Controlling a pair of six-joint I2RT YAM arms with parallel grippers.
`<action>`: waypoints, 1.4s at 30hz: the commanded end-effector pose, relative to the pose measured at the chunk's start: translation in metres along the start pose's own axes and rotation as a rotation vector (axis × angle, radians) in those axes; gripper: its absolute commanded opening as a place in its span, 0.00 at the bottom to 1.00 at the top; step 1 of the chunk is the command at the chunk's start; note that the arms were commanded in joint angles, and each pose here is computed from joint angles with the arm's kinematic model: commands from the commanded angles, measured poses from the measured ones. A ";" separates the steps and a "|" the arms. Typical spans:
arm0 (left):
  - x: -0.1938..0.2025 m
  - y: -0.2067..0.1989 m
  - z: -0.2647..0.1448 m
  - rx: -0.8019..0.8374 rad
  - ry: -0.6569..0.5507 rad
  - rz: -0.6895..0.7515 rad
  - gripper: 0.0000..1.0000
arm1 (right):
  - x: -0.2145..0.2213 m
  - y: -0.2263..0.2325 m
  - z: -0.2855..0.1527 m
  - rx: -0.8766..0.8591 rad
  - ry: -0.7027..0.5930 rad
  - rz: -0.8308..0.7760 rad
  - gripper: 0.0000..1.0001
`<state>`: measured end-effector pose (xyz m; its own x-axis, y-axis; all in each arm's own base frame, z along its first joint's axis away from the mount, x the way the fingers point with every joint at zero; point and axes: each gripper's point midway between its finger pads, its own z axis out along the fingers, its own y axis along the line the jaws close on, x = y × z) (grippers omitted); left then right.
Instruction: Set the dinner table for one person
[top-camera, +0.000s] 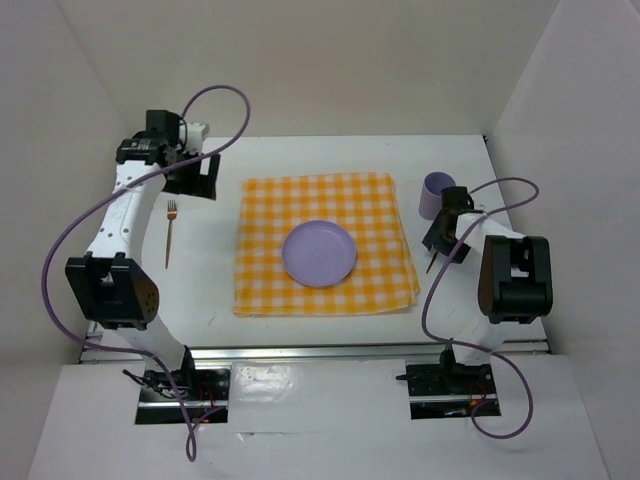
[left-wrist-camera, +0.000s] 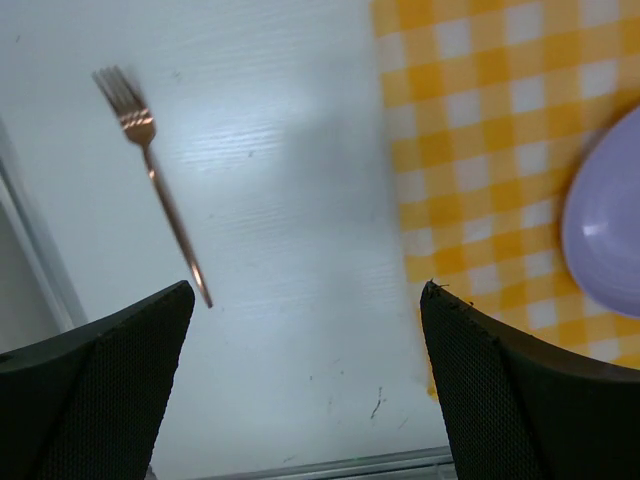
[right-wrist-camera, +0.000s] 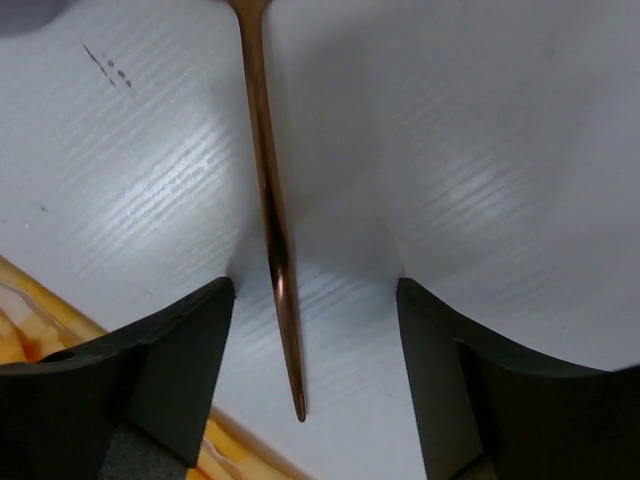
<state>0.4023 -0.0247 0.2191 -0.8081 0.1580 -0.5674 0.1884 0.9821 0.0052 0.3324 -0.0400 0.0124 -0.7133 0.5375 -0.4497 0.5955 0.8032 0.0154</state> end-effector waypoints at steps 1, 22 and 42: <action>0.011 0.029 -0.006 -0.049 -0.011 -0.030 1.00 | -0.008 -0.002 0.018 0.023 -0.026 0.010 0.71; 0.058 0.087 -0.013 -0.070 0.030 -0.203 1.00 | -0.091 -0.061 -0.084 0.084 -0.419 0.249 0.00; 0.107 0.106 0.010 -0.183 0.167 -0.205 0.98 | 0.001 0.180 -0.133 -0.404 -0.256 -0.578 0.00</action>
<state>0.3472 0.0870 0.1516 -0.9013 -0.0735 -0.4269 -0.0861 0.9962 0.0102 0.4029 0.1452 0.1777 -0.6006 -0.0098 -0.7995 -0.0636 0.9973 0.0355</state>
